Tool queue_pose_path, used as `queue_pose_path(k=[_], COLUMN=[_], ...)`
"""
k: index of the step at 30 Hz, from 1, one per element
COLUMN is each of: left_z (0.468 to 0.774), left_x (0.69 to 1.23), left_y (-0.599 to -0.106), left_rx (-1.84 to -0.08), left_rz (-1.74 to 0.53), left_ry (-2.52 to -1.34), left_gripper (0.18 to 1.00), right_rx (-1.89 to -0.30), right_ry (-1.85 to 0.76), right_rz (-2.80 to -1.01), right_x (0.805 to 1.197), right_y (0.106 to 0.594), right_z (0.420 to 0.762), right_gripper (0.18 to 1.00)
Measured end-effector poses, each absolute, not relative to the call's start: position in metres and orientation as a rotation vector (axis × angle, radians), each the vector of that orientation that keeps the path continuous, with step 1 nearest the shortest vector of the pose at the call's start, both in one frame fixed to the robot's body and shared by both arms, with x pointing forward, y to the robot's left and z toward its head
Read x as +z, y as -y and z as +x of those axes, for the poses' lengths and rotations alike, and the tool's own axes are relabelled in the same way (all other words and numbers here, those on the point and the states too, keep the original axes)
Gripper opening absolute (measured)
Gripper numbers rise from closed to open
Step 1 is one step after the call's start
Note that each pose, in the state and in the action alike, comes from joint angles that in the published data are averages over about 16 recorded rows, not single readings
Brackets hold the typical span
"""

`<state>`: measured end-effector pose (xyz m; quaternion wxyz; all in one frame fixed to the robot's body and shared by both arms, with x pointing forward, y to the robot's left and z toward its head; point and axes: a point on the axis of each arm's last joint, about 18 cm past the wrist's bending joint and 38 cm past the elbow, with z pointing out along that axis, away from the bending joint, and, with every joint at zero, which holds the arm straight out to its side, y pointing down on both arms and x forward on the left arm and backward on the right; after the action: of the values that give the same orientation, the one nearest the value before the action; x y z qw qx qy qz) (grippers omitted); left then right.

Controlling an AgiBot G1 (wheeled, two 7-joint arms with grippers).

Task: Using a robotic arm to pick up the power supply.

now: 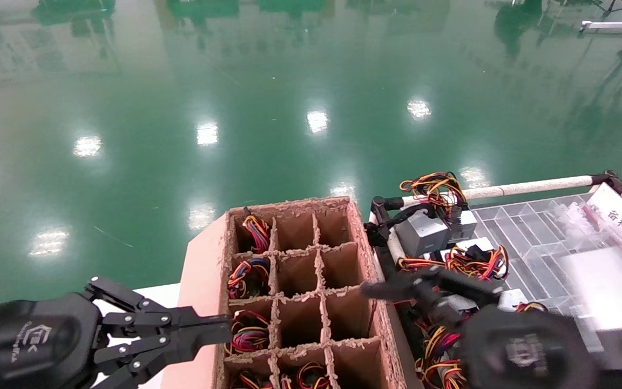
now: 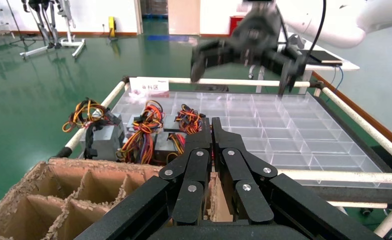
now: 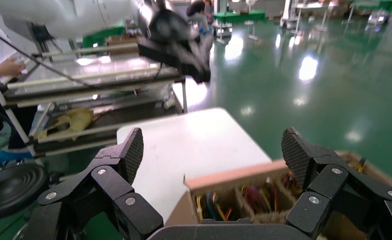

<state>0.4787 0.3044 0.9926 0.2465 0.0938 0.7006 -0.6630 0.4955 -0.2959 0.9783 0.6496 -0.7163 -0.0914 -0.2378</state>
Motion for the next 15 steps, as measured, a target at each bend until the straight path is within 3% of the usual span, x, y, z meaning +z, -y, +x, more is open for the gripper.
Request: queue_pose_path(k=[7, 15], left_z=[0.479, 0.479], left_x=[0.993, 0.993], left_y=[-0.304, -0.304], left_rx=[-1.808, -1.808], left_rz=[0.256, 0.256], left_ry=[-1.911, -1.911], left_gripper=[0.221, 0.273], right_rx=[-0.511, -0.465], right_ry=[0.194, 0.200], right_rz=[-1.686, -1.753], right_x=[0.959, 0.938], right_y=[0.281, 0.258], right_z=[0.527, 0.561], right_gripper=[1.000, 1.000])
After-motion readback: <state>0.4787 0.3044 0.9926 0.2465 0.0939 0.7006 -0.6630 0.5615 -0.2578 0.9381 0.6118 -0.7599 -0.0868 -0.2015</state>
